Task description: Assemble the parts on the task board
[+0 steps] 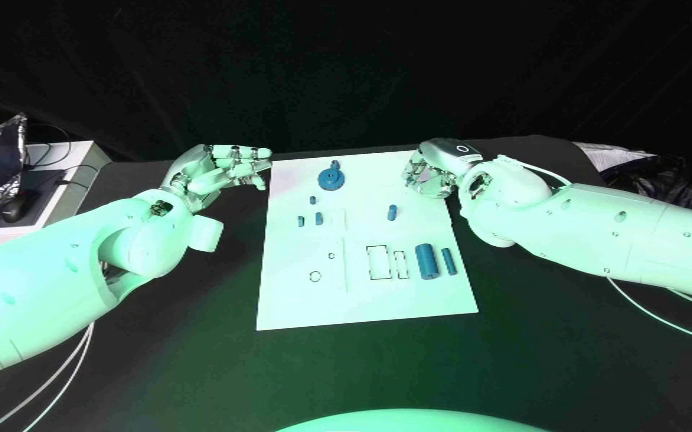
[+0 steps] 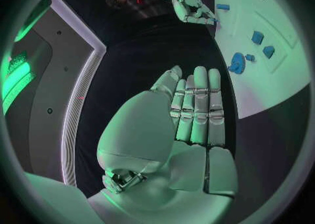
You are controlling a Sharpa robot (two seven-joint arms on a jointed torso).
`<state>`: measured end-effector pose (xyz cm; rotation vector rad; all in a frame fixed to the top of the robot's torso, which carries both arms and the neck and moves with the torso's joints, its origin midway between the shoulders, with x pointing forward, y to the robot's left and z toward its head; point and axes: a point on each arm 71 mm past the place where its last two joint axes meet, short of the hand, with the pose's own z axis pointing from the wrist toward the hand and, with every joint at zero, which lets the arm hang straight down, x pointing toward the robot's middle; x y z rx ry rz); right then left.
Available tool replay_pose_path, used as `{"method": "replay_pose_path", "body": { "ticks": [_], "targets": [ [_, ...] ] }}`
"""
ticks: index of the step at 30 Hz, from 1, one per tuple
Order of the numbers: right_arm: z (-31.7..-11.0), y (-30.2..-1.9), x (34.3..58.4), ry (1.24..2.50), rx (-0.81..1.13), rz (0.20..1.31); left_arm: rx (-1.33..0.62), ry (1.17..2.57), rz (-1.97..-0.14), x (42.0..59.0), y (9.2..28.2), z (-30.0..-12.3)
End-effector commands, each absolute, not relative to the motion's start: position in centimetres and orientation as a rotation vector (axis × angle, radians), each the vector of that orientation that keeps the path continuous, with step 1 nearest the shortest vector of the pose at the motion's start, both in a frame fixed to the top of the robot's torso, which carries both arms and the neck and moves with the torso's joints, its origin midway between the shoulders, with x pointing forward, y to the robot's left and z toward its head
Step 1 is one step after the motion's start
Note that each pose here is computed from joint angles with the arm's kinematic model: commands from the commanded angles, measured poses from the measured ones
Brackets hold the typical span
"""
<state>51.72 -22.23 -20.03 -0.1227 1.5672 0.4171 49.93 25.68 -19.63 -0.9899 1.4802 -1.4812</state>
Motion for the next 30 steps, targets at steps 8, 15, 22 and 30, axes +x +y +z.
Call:
{"method": "replay_pose_path", "body": {
  "ticks": [8,15,22,30],
  "targets": [
    [-17.8,-22.4,50.6,1.592,0.019,0.533,-0.986,1.476,-1.477,50.0,25.9,-19.6],
    [-17.2,-20.5,49.5,1.618,0.005,0.613,-0.992,1.477,-1.479,50.1,25.8,-19.7],
    [-18.0,-16.1,47.5,1.647,-0.124,0.685,-0.995,1.480,-1.498,50.1,24.9,-19.9],
    [-20.1,-11.8,45.7,1.648,-0.270,0.709,-1.002,1.477,-1.513,50.2,24.2,-20.1]
  ]
}}
